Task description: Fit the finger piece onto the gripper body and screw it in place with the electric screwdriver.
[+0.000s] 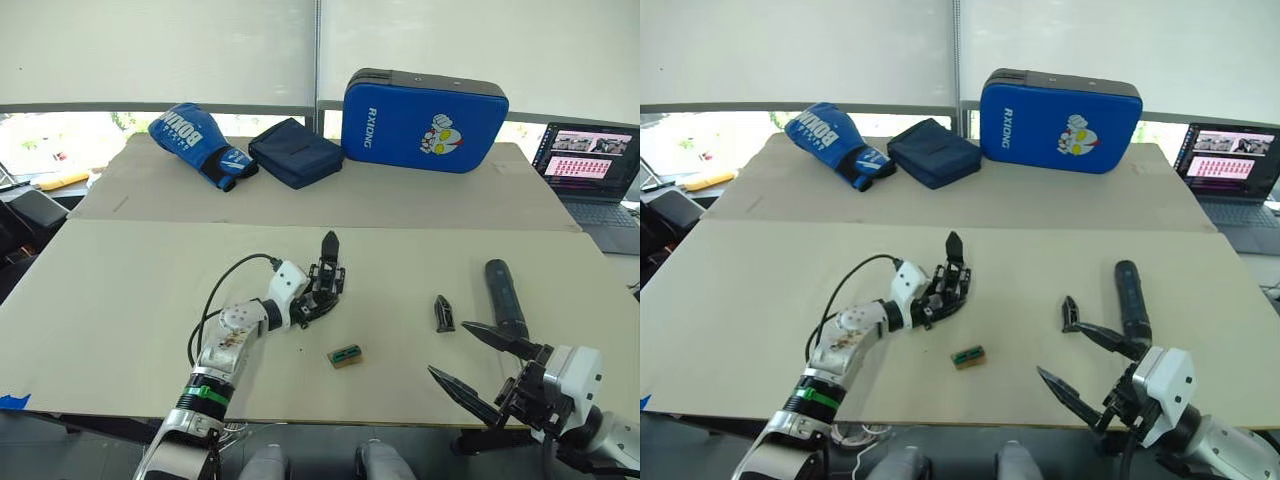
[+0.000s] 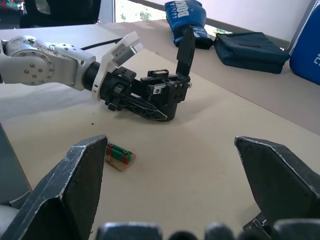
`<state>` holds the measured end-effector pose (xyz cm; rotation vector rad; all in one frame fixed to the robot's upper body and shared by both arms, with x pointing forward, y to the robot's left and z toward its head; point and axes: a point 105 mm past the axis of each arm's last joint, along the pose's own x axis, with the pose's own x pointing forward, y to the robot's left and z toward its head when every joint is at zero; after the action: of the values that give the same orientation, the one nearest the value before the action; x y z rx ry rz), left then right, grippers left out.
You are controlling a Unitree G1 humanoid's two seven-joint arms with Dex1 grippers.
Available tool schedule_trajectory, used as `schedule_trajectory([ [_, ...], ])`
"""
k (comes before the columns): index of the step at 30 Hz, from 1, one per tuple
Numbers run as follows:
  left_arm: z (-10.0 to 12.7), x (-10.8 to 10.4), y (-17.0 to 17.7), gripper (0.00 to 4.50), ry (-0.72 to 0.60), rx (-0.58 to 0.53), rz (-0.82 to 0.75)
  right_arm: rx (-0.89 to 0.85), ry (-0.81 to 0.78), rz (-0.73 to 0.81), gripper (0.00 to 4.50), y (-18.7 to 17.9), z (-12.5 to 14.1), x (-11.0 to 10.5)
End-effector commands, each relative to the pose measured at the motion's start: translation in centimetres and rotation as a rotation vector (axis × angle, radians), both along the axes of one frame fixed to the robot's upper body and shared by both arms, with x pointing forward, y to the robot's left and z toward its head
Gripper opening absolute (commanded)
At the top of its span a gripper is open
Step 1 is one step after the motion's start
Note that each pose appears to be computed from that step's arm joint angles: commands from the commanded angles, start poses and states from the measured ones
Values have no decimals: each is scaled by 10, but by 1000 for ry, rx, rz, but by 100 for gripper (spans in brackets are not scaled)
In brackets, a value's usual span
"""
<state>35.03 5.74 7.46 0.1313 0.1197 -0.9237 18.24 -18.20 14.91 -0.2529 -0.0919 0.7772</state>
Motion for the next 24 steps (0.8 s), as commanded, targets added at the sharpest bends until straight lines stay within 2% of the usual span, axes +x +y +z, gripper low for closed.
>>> schedule_trajectory([
  [1, 19, -3, -10, 232, -58, -35, -30, -1, -41, 9, 450, 4, 8, -1],
  [13, 0, -13, -5, 232, 25, -21, -32, 4, -48, -1, 450, 4, 8, 0],
  [17, -1, -14, -1, 425, 24, -3, -34, 13, -68, -10, 450, 3, 11, 0],
  [18, -1, -14, 0, 445, 25, -1, -35, 12, -66, -11, 450, 2, 11, -1],
  [24, 3, -20, 32, 445, 30, 32, -34, 3, -45, -54, 450, -8, 10, -9],
])
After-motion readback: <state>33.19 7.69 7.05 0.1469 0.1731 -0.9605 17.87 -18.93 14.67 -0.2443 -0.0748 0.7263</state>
